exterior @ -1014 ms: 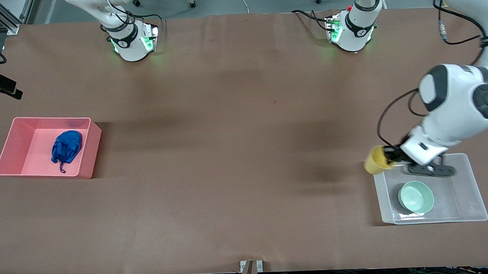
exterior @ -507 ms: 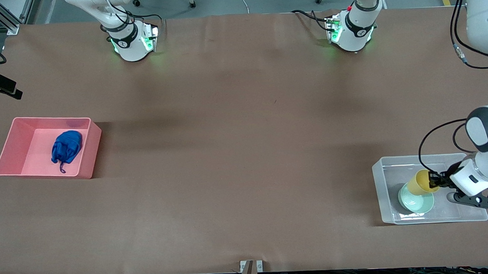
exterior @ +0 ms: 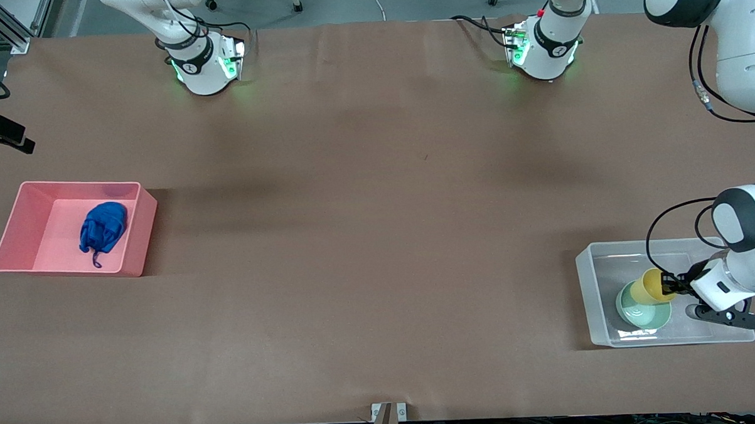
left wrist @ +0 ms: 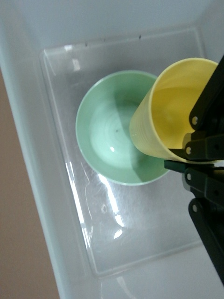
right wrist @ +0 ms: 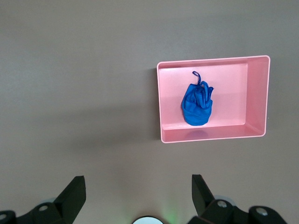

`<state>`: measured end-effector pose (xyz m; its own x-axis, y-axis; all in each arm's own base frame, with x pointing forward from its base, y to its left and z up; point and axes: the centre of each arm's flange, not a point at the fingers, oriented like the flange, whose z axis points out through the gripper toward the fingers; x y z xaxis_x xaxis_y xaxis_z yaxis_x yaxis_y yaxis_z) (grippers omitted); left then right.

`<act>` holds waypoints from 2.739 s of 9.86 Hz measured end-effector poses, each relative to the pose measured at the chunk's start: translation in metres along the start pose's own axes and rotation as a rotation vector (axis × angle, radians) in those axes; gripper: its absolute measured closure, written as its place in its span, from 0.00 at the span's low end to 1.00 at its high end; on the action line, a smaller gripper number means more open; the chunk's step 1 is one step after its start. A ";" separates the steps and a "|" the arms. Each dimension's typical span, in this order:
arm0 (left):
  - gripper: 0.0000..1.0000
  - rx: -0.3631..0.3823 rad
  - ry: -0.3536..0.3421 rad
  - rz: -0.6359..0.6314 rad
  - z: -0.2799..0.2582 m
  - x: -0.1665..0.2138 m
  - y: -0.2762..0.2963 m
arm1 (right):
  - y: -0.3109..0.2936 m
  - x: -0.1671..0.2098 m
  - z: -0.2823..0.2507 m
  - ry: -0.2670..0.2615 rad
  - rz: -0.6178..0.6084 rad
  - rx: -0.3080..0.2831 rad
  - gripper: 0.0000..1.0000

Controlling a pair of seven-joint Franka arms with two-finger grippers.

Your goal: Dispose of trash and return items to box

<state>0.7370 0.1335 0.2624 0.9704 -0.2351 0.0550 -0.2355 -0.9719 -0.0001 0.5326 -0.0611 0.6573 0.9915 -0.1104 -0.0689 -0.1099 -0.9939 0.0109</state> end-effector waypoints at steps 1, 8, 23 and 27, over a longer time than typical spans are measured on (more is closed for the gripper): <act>0.97 0.000 -0.005 -0.002 0.007 -0.002 -0.003 | 0.000 0.000 0.000 0.000 0.000 0.000 0.00; 0.13 0.038 0.126 0.010 -0.146 0.018 0.042 | 0.001 0.000 0.000 -0.002 0.002 0.000 0.00; 0.00 0.048 -0.015 -0.003 -0.394 -0.098 0.234 | 0.001 0.001 0.001 -0.004 0.002 0.000 0.00; 0.00 0.036 -0.034 -0.045 -0.390 -0.102 0.234 | 0.001 0.001 0.001 -0.004 0.002 0.000 0.00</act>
<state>0.5625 -0.0648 0.6458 0.9814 -0.1909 0.0217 -0.1901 -0.9812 -0.0340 0.5330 -0.0623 0.6560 0.9910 -0.1122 -0.0726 -0.1117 -0.9937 0.0110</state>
